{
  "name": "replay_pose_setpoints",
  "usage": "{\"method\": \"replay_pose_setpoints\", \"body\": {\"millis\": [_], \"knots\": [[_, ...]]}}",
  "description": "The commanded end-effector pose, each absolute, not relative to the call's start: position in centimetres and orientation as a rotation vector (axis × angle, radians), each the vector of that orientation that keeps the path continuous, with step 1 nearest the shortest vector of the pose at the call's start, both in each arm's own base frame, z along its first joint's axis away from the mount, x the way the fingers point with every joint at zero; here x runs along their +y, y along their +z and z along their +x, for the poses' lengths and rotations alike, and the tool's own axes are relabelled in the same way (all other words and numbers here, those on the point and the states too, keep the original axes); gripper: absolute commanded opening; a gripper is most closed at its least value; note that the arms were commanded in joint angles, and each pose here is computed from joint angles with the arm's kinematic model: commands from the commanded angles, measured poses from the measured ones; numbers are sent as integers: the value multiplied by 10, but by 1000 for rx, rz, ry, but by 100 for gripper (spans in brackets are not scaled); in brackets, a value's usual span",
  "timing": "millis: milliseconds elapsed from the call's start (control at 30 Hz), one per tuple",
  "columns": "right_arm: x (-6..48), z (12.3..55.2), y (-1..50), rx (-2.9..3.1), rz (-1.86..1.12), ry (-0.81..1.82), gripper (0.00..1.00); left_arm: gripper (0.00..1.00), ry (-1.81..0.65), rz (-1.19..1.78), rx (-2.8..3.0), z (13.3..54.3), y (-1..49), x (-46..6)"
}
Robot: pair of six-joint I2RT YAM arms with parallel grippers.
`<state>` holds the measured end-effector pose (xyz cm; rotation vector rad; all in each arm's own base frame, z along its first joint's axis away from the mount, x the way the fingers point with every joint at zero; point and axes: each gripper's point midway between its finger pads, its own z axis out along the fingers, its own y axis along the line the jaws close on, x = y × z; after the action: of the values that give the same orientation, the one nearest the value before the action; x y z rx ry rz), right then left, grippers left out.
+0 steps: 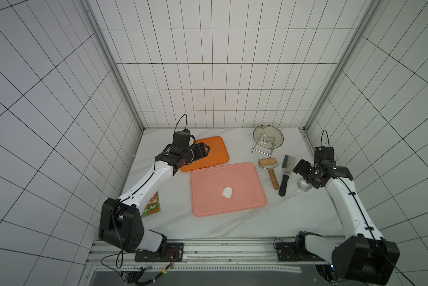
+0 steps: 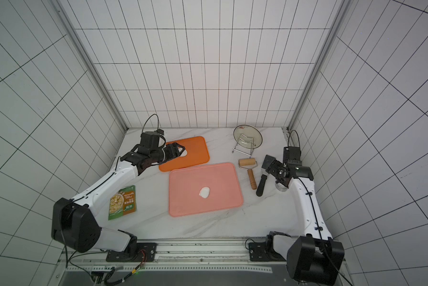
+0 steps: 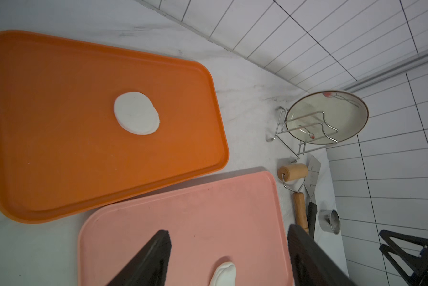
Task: Roll out the dumpling wrappers from the dough
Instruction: Pick up the rolling pin from the center of the board.
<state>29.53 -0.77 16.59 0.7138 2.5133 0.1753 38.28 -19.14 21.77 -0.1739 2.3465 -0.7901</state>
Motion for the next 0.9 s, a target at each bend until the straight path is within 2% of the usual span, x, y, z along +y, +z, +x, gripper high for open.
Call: {"method": "replay_pose_setpoints", "body": {"millis": [0,500,867], "knots": [[2,277,137,2650,680,135,80,73,-724,-63,2399,364,207,-205],[24,286,90,2767,622,102,76,74,-704,249,2532,314,157,-286],[41,308,73,2799,563,142,71,74,-698,280,2557,312,146,-291]]}}
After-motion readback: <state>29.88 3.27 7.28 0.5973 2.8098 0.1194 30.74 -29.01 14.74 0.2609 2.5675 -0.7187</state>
